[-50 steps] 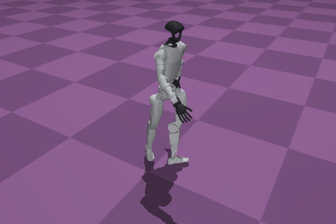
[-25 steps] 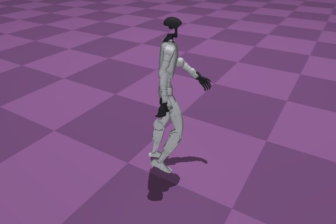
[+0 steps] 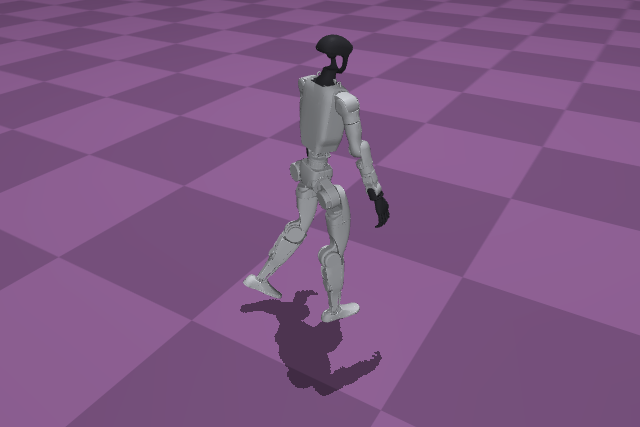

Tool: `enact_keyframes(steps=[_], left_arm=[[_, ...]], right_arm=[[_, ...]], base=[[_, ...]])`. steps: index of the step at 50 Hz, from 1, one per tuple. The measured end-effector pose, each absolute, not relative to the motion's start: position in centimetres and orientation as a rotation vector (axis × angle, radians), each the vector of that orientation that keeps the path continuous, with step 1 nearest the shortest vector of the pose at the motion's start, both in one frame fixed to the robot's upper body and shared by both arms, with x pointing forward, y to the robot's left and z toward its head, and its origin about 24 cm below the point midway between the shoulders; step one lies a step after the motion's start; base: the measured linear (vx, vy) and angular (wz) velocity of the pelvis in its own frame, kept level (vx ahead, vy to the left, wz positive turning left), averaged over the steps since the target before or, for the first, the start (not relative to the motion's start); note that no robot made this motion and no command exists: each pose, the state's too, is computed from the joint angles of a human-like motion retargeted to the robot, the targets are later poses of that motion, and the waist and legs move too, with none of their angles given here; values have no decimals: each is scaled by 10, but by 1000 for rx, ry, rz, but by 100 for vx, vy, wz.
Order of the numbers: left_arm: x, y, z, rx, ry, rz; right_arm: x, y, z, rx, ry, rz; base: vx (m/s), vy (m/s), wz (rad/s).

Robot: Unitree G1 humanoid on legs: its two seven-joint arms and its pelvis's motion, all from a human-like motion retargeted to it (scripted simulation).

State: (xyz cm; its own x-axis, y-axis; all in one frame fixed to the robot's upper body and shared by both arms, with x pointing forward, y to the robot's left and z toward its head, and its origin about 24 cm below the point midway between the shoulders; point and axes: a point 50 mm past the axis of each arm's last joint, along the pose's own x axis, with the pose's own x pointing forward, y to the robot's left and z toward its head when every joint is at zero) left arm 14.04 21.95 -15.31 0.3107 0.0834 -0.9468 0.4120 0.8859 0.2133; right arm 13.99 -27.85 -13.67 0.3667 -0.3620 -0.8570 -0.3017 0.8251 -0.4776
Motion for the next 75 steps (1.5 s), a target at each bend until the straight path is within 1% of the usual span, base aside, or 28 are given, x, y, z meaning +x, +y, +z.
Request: enact_keyframes(steps=[5, 10, 15, 20, 24, 28, 32, 37, 42, 47, 50, 53, 57, 60, 63, 65, 67, 70, 72, 75], left_arm=[[38, 245, -168, 357, 1542, -193], [-29, 262, -163, 253, 1683, -109], [-63, 263, -159, 139, 1747, 71], [-61, 239, -166, -74, 1684, 205], [-38, 214, -173, -255, 1574, 224], [-1, 204, -177, -363, 1453, 231], [46, 209, -174, -348, 1359, 218], [125, 224, -157, -145, 1269, 168], [228, 228, -110, 58, 1027, 109], [315, 211, -38, 144, 661, -20], [346, 199, 3, 159, 467, -87], [363, 189, 35, 142, 325, -118], [369, 181, 51, 184, 264, -141], [361, 176, 35, 226, 313, -176], [337, 176, -6, 260, 447, -208], [310, 179, -41, 299, 580, -231], [271, 186, -81, 334, 756, -255], [192, 197, -134, 348, 1066, -294], [137, 204, -156, 317, 1261, -285], [61, 214, -172, 251, 1502, -222]], right_arm=[[201, -292, -102, -687, 1029, -115], [262, -294, -58, -695, 811, -179], [305, -285, -17, -691, 631, -221], [330, -262, 6, -680, 490, -152], [326, -240, -6, -677, 490, -24], [296, -225, -47, -646, 627, 98], [233, -222, -102, -545, 864, 164], [133, -235, -151, -423, 1213, 133], [52, -252, -165, -370, 1462, 65], [4, -256, -167, -330, 1570, 96], [-10, -255, -166, -300, 1596, 104], [-15, -256, -166, -287, 1616, 83], [-8, -250, -168, -310, 1625, 118], [5, -245, -169, -342, 1606, 157], [24, -242, -170, -396, 1565, 189], [43, -240, -169, -441, 1516, 206], [65, -238, -167, -487, 1451, 212], [104, -234, -161, -552, 1334, 202], [137, -233, -151, -594, 1232, 171], [190, -230, -129, -638, 1059, 112]], base=[[48, -16, 67], [46, -12, -3], [48, -4, -28], [55, 6, -25], [60, 13, -1], [68, 18, 17], [74, 23, 46], [64, 22, 79], [56, 15, 118], [53, 4, 142], [53, -6, 141], [58, -13, 127], [63, -18, 58], [65, -19, 6], [69, -20, -13], [73, -22, -31], [73, -22, -42], [67, -20, -36], [59, -16, -31], [57, -12, -68]])
